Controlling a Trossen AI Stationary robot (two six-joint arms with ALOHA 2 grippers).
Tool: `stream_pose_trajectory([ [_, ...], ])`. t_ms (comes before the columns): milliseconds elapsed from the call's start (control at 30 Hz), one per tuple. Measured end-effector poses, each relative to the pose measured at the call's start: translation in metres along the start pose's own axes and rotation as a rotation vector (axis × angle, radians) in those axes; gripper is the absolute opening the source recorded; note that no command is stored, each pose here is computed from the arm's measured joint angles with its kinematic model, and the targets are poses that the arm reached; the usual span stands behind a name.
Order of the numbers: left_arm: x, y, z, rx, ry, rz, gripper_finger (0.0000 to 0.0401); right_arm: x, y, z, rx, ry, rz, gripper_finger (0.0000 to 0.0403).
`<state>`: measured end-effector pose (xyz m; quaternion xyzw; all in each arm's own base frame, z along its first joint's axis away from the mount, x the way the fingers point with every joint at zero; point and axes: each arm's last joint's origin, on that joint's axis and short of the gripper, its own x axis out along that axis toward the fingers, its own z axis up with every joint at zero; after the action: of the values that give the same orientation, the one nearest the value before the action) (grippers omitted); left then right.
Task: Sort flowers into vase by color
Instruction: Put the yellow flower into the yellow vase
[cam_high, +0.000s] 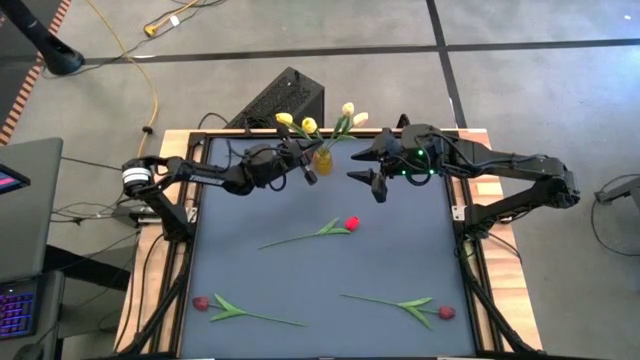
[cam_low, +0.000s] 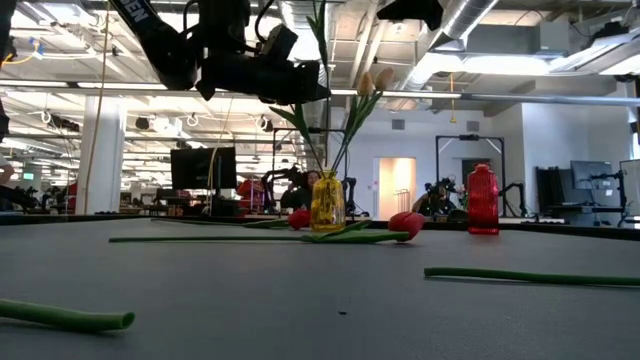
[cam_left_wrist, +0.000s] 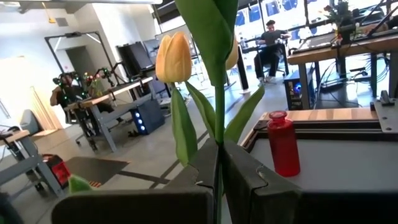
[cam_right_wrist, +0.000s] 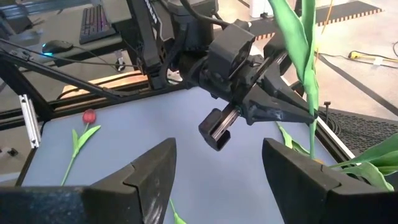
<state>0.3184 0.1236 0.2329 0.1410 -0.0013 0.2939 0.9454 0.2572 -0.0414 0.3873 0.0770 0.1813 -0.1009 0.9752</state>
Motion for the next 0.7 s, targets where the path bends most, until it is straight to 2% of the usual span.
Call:
stream_pose_trajectory([
  [567, 0.001, 0.002, -0.004, -0.044, 0.027, -0.008, 0.0, 0.0, 0.007, -0.001, -0.01, 0.003, 0.025, 0.0265],
  [700, 0.005, -0.002, -0.015, -0.041, 0.039, -0.01, 0.0, 0.0, 0.007, -0.001, -0.01, 0.002, 0.024, 0.0265],
])
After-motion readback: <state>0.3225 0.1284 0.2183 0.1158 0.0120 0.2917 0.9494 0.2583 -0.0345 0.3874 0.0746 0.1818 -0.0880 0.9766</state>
